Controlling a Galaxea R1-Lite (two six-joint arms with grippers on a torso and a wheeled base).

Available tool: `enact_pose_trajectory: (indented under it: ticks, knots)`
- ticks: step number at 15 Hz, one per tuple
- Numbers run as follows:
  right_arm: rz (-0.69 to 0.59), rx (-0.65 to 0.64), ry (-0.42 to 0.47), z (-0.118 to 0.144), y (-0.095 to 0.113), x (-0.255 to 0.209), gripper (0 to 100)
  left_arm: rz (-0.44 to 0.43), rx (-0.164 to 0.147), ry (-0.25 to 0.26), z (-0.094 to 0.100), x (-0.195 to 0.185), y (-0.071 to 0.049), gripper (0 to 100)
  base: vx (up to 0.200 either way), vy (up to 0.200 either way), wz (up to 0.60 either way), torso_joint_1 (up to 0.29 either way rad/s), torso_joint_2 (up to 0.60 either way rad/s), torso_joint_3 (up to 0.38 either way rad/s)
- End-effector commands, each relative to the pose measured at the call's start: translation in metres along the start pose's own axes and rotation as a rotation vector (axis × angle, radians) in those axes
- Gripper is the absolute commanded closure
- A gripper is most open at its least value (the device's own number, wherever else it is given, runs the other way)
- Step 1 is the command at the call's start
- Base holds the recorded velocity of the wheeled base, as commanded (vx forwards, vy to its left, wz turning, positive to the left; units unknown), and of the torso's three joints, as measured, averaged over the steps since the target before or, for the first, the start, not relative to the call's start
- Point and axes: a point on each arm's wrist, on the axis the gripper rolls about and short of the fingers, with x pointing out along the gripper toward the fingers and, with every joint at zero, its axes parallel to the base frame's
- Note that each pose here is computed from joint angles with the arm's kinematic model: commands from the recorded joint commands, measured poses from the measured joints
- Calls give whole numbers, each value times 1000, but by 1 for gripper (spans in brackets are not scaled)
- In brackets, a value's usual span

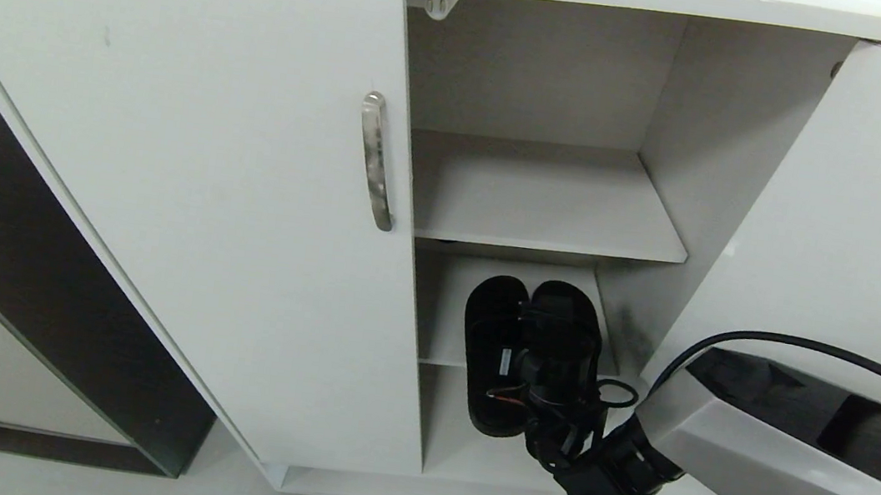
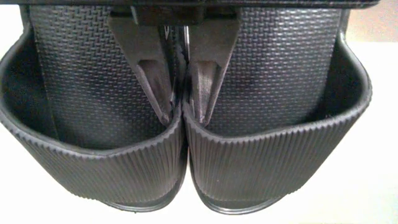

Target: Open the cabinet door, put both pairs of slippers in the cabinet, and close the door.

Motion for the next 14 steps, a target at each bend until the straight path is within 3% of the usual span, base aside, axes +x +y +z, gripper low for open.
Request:
enact_pose_trajectory:
  ticks: [1,8,14]
  knots:
    - [2,21,-2,5,1,17,100,0,-2,0,0,0,0,100,0,0,0,0,0,0]
    - [-21,35,-17,12,15,61,100,15,-5,0,0,0,0,100,0,0,0,0,0,0]
    - [-53,37,-19,12,4,74,100,20,-6,0,0,0,0,100,0,0,0,0,0,0]
